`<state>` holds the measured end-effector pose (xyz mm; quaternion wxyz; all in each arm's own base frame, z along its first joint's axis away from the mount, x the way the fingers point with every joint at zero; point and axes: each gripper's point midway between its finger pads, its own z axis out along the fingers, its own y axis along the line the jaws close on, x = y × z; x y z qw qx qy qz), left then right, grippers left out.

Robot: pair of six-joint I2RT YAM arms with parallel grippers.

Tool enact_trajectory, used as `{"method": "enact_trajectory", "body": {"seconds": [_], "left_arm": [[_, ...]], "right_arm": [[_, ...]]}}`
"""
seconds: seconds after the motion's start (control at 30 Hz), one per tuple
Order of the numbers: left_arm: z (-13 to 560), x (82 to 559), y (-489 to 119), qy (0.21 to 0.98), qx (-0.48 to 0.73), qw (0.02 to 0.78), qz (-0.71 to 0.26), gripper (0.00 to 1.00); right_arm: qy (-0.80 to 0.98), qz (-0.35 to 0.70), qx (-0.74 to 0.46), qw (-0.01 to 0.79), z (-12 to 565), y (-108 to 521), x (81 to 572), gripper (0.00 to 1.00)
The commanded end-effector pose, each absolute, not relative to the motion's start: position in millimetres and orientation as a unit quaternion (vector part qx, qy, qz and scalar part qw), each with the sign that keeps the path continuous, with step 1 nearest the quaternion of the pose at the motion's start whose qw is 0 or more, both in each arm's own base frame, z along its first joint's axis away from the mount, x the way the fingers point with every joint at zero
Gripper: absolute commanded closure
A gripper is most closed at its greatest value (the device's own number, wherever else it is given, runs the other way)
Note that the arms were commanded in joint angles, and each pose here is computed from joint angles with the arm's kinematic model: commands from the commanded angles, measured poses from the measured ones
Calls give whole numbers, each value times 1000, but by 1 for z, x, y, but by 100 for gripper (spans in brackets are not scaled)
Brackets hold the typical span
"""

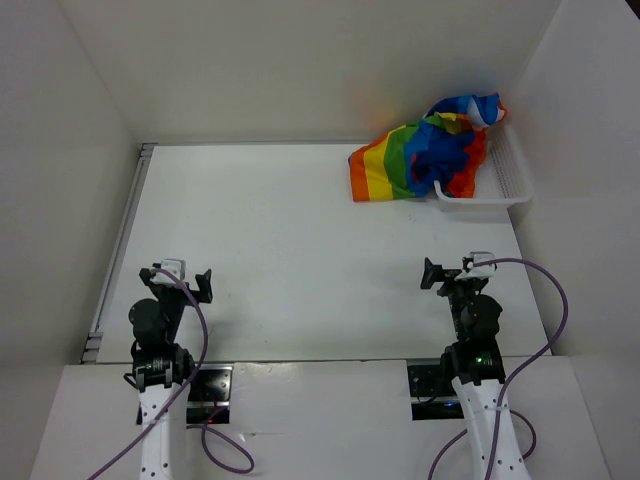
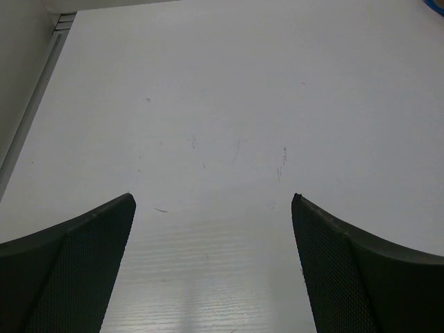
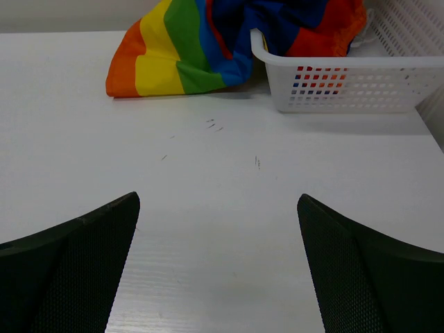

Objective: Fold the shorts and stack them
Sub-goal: Grab the shorts from the pile

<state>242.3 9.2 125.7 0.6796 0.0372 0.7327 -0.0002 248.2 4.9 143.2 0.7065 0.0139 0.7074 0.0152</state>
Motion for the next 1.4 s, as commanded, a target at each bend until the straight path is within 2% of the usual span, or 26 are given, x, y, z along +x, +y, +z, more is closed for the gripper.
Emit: {"method": "enact_trajectory", "body": {"seconds": [0.0, 0.17, 0.2, 0.23, 0.33, 0.37, 0.4, 0.47, 0.53, 0.6, 0.63, 0.67, 0.73, 0.77, 0.83, 0.93, 0.97, 1.0, 1.03, 1.07, 1.1, 1.13, 1.23, 1.27, 1.3, 1.37], "left_arm": [[119, 244, 7, 728, 45, 684, -3, 0], [125, 243, 1, 723, 58, 688, -15, 0], [131, 242, -6, 720, 71, 689, -28, 0], [127, 234, -35, 717, 126, 679, -92, 0], [140, 231, -45, 704, 148, 686, -108, 0], [151, 230, -49, 689, 164, 697, -113, 0], [176, 234, -47, 651, 174, 733, -90, 0], [199, 235, -46, 616, 186, 762, -75, 0], [254, 232, -32, 559, 162, 813, -21, 0], [262, 232, -32, 559, 158, 813, -21, 0], [259, 235, -30, 583, 149, 799, -27, 0], [288, 230, -31, 575, 151, 804, -25, 0], [274, 252, -29, 650, 136, 746, -53, 0], [277, 261, -27, 672, 130, 726, -61, 0], [275, 303, -23, 748, 112, 647, -97, 0], [256, 366, -35, 835, 102, 524, -135, 0], [228, 385, -40, 862, 98, 477, -141, 0], [224, 389, -47, 871, 102, 461, -137, 0], [231, 398, -63, 871, 117, 463, -118, 0], [212, 403, -74, 887, 124, 433, -106, 0], [204, 406, -86, 894, 135, 415, -97, 0], [196, 404, -113, 901, 162, 391, -93, 0], [168, 424, -147, 940, 192, 266, -92, 0], [121, 409, -165, 960, 203, 148, -120, 0], [165, 444, -187, 943, 213, 203, -154, 0], [162, 461, -225, 923, 237, 213, -216, 0]], "right_arm": [[706, 11, 12, 708, 132, 3, 251, 1], [706, 11, 12, 708, 132, 3, 251, 1], [706, 11, 12, 708, 132, 3, 251, 1], [706, 11, 12, 708, 132, 3, 251, 1], [701, 35, -50, 711, 138, 23, 250, 1], [687, 46, -123, 715, 145, 40, 246, 1], [631, 23, -292, 718, 152, 67, 238, 1], [589, 22, -351, 728, 167, 81, 232, 0], [383, -223, -626, 642, 149, 82, 234, 0], [394, -249, -603, 648, 155, 72, 241, 0], [408, -227, -539, 701, 183, 71, 242, 0], [410, -210, -482, 745, 215, 69, 238, 0], [402, -121, -379, 825, 269, 74, 223, 0], [368, -121, -404, 829, 300, 84, 209, 0], [379, -89, -479, 787, 289, 104, 208, 0], [436, -72, -418, 794, 333, 90, 219, 0], [462, -54, -397, 791, 338, 89, 225, 0], [520, -47, -366, 770, 331, 79, 250, 1], [525, -46, -334, 781, 369, 73, 253, 1], [583, 5, -279, 763, 367, 71, 264, 1], [659, 20, -235, 715, 346, 64, 302, 1], [661, 33, -206, 721, 391, 64, 310, 1], [771, 64, -109, 624, 367, 61, 365, 1], [784, 62, -91, 611, 361, 60, 373, 1], [788, 65, -72, 608, 358, 62, 381, 1], [788, 43, -58, 612, 348, 60, 394, 1]]}}
